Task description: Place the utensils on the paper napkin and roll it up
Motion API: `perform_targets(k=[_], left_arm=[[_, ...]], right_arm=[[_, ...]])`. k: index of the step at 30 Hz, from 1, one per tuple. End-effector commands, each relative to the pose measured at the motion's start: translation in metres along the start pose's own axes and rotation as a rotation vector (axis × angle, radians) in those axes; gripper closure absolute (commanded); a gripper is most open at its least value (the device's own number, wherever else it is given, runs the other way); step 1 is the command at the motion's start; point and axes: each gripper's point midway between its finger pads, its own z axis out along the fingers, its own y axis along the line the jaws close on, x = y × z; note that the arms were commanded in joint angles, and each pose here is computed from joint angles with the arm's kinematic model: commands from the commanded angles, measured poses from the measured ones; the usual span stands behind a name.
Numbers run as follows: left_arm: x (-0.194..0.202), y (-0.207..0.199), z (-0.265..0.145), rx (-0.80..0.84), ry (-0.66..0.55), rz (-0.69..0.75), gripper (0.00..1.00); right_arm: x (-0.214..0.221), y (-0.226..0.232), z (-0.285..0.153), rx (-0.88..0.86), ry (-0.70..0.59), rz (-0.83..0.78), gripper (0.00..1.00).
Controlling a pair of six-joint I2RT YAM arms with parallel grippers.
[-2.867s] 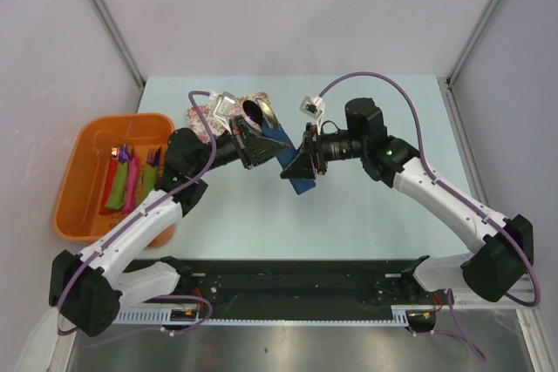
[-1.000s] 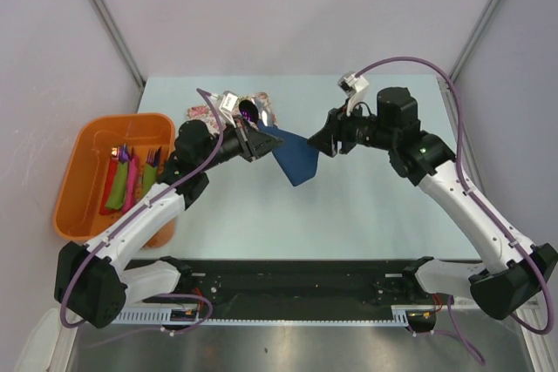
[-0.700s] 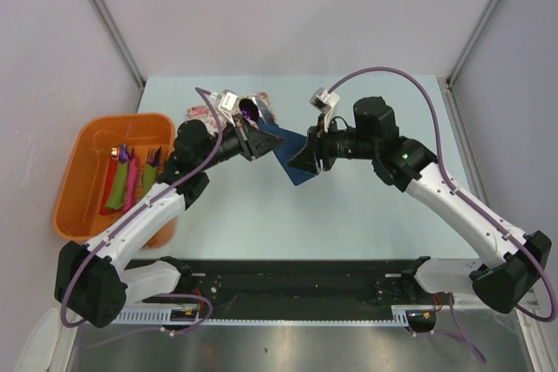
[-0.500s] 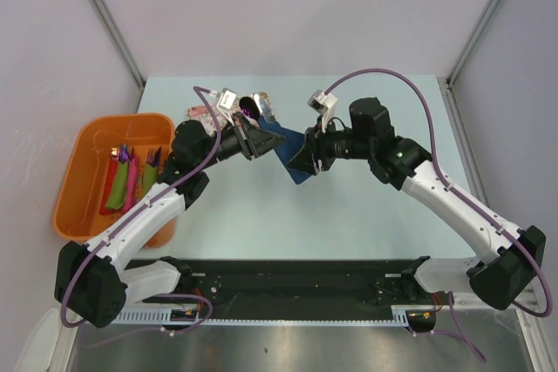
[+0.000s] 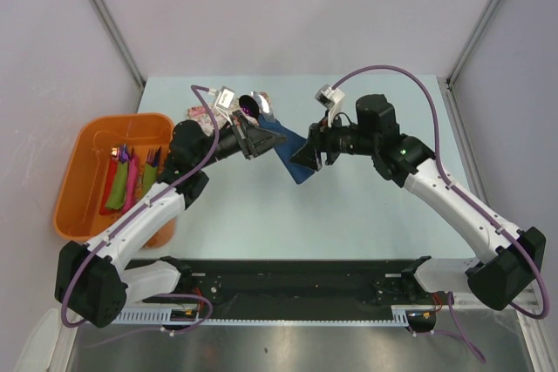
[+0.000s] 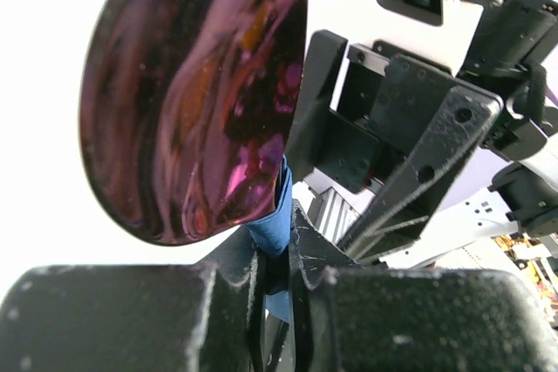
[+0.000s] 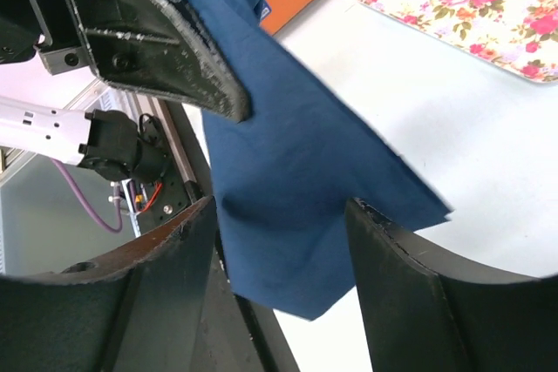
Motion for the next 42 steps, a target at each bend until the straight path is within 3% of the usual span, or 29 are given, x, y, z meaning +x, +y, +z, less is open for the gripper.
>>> perform_targets(k=[1, 17, 28, 31, 34, 35, 38, 39, 42], left_arm=[[-0.016, -0.026, -0.002, 0.091, -0.042, 0.04, 1.0], [-0.022, -0.045, -0.003, 0.159, -0.055, 0.05, 1.0], [-0.024, -0.057, -0.007, 0.213, -0.064, 0.065, 1.0], [-0.023, -0.055, -0.007, 0.204, -0.064, 0.063, 1.0], [-0.021, -0.05, -0.007, 0.181, -0.063, 0.054, 1.0], [-0.023, -0.047, -0.006, 0.163, -0.071, 0.047, 1.0], [-0.021, -0.042, -0.008, 0.132, -0.064, 0.031, 0.79], [-0.019, -0.039, -0.008, 0.123, -0.061, 0.025, 0.6], [-0.02, -0.029, -0.014, 0.077, -0.065, 0.007, 0.34]], right_arm=[[-0.02, 0.007, -0.005, -0.028, -0.066, -0.05, 0.34], [-0.009, 0.024, 0.007, -0.136, -0.031, -0.014, 0.4], [-0.005, 0.047, 0.005, -0.271, -0.012, 0.069, 0.58], [-0.009, 0.051, 0.002, -0.292, -0.024, 0.073, 0.73], [-0.016, 0.052, 0.0, -0.29, -0.043, 0.079, 0.97], [-0.018, 0.051, 0.0, -0.283, -0.048, 0.084, 1.0], [-0.029, 0.048, -0.001, -0.249, -0.084, 0.081, 1.0], [-0.033, 0.05, -0.004, -0.246, -0.104, 0.07, 1.0], [-0.047, 0.051, -0.006, -0.241, -0.144, 0.08, 1.0]])
